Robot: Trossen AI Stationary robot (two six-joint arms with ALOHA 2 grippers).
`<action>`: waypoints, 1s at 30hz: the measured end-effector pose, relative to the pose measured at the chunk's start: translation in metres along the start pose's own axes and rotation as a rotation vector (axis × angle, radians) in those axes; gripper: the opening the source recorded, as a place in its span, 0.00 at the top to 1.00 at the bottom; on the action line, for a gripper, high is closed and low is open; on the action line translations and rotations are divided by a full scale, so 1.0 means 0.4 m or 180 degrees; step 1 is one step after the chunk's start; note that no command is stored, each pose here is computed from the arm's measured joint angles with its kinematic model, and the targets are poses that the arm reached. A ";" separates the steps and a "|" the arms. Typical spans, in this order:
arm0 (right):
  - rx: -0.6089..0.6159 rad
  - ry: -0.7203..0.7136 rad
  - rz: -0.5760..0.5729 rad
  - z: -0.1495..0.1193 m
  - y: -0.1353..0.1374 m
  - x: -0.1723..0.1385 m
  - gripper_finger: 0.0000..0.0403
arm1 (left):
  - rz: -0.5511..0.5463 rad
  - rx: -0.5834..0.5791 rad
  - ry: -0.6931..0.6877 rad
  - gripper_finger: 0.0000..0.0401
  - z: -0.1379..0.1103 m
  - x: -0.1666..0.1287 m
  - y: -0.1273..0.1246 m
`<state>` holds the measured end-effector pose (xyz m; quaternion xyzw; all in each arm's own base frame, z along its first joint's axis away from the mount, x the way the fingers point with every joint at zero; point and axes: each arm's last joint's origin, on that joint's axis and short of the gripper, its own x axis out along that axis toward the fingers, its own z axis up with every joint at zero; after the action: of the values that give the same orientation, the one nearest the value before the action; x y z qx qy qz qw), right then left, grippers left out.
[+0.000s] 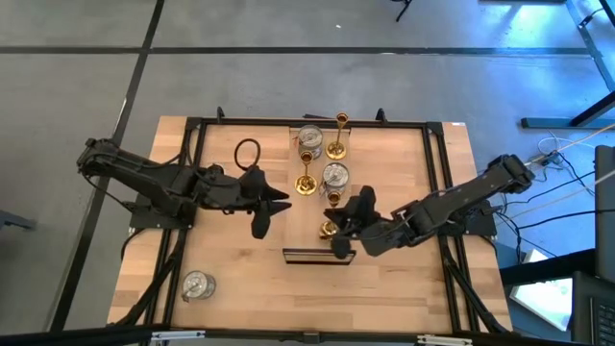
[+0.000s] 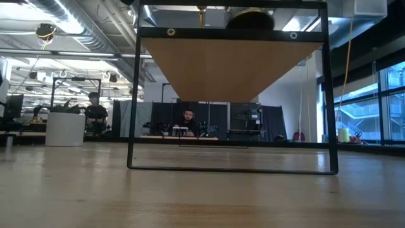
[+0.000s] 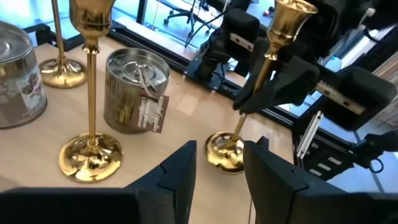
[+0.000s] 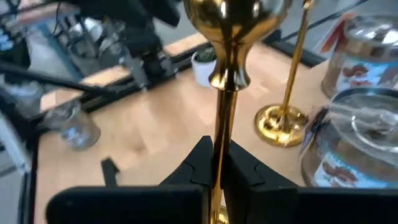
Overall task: Pick & Place candle stick holders
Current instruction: Put the gold candle holder on the shelf
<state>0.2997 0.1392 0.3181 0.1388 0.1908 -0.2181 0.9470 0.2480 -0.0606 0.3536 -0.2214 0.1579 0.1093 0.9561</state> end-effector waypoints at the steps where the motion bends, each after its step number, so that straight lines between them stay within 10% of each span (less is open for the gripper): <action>1: 0.0026 -0.0055 -0.0036 0.000 0.002 0.002 0.96 | -0.0012 0.0001 0.0003 0.68 -0.001 -0.001 -0.002; 30: 0.0077 -0.0197 -0.0735 -0.061 -0.006 0.017 0.96 | 0.0026 -0.0030 0.0137 0.68 -0.017 -0.005 -0.006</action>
<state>0.2968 0.1432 0.2930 0.1206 0.1735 -0.3322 0.9193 0.2450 -0.0661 0.3493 -0.2275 0.1789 0.1091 0.9510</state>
